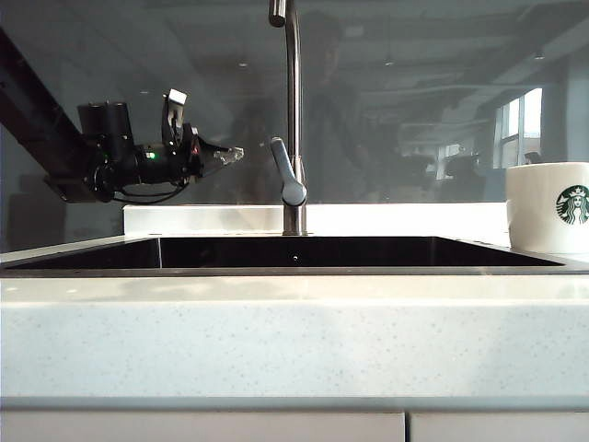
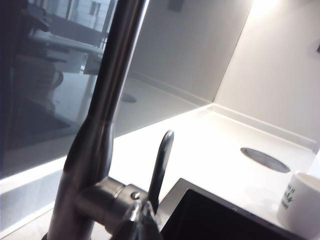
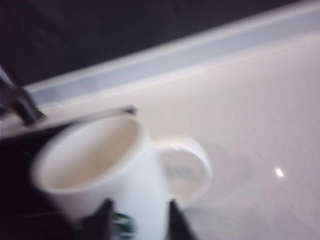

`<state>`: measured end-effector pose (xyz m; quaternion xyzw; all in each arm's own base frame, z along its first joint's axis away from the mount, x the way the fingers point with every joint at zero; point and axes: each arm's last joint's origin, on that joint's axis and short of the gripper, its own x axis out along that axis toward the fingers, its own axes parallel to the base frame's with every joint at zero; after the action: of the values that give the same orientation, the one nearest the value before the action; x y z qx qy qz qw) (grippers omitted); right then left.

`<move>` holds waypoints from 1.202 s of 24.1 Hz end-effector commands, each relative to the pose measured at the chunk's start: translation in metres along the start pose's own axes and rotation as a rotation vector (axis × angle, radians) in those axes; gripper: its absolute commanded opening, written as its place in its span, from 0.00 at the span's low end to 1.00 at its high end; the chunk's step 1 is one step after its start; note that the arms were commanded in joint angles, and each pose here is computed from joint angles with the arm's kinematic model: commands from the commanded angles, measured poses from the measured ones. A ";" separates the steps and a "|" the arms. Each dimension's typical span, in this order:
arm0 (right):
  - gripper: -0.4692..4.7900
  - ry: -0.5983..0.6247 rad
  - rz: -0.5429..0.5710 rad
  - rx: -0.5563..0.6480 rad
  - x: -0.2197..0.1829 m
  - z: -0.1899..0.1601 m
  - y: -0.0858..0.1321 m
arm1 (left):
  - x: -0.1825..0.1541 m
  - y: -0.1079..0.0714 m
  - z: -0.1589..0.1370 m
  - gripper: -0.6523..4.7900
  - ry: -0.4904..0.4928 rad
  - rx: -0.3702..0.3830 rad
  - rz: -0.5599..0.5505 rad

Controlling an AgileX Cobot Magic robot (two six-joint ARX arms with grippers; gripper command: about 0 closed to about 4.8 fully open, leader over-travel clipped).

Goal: Pick up the mug next to the sink, go to the faucet to get some water, pour the water into the sink, and finally put the mug back to its place.

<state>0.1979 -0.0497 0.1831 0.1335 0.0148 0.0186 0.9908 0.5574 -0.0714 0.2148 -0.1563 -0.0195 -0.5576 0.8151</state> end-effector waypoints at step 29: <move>0.09 -0.039 0.202 -0.027 -0.059 0.031 0.046 | -0.109 -0.255 0.066 0.11 0.061 0.447 0.791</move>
<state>0.1393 -0.0190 0.2269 0.1248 -0.0283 0.1079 0.9859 0.3059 -0.0397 0.3124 0.0341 -0.0468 -0.2094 0.9761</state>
